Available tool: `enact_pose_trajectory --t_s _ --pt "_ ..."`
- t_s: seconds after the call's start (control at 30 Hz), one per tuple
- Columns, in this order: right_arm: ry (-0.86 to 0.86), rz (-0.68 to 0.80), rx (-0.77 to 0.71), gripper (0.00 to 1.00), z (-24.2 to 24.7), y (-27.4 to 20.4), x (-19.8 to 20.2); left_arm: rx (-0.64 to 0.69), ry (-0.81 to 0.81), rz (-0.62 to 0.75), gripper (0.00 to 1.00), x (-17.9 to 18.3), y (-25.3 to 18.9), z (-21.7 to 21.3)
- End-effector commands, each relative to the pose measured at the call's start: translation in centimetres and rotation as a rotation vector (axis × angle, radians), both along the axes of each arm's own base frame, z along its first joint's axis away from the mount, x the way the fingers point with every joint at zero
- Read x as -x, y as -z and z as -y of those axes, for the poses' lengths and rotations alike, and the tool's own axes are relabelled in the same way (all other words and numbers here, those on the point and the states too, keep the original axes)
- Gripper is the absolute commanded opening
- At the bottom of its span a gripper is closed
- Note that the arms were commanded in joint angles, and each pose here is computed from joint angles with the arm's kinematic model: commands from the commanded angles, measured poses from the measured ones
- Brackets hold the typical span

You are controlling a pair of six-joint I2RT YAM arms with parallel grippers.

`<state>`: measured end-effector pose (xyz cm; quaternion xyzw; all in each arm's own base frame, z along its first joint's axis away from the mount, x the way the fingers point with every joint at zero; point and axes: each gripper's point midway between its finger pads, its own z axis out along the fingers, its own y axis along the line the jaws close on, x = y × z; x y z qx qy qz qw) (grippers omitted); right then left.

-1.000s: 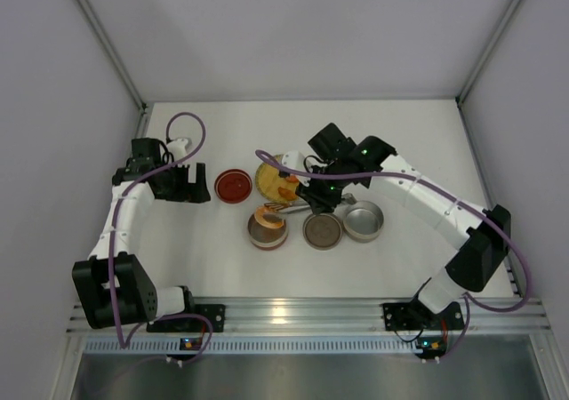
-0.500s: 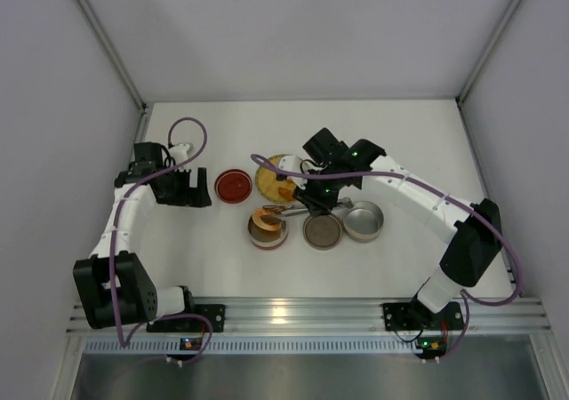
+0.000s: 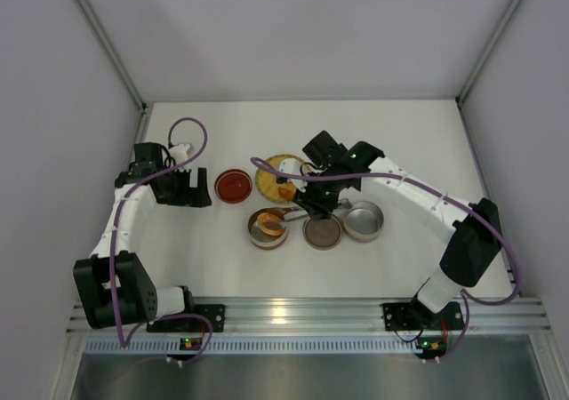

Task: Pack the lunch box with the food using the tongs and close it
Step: Place the fake food in the packing box, then pick up the fake food from the plate.

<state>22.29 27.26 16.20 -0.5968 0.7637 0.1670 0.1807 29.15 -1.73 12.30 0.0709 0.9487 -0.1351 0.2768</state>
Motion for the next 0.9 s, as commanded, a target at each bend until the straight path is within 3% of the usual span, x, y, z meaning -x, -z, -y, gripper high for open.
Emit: enact_pose_trajectory --t_s 0.0,0.1,0.2,0.4,0.53,0.63,0.87 --pt "-0.026 0.051 -0.074 0.41 -2.2 -1.3 -0.4 -0.003 0.010 0.036 0.98 -0.7 -0.1 0.0" --pt "-0.022 0.050 -0.091 0.52 -2.7 -1.9 -0.6 -0.006 0.010 0.040 0.98 -0.7 -0.1 0.0" --pt "-0.016 0.058 -0.114 0.54 -2.9 -2.6 -0.7 -0.006 0.013 0.038 0.98 -0.7 -0.1 0.0" --pt "0.058 0.099 -0.216 0.49 -2.8 -6.2 -2.3 -0.008 0.022 0.042 0.98 -0.8 -0.2 0.0" --pt "0.186 0.087 -0.247 0.44 -1.1 -7.9 -5.8 -0.005 0.022 0.042 0.98 -0.8 -0.2 0.0" --pt "0.281 0.074 -0.187 0.41 1.1 -6.7 -8.3 -0.004 0.023 0.046 0.98 -0.9 -0.2 0.1" --pt "0.302 0.004 -0.078 0.37 1.9 -3.2 -8.6 -0.003 0.018 0.035 0.98 -0.8 0.2 0.0"
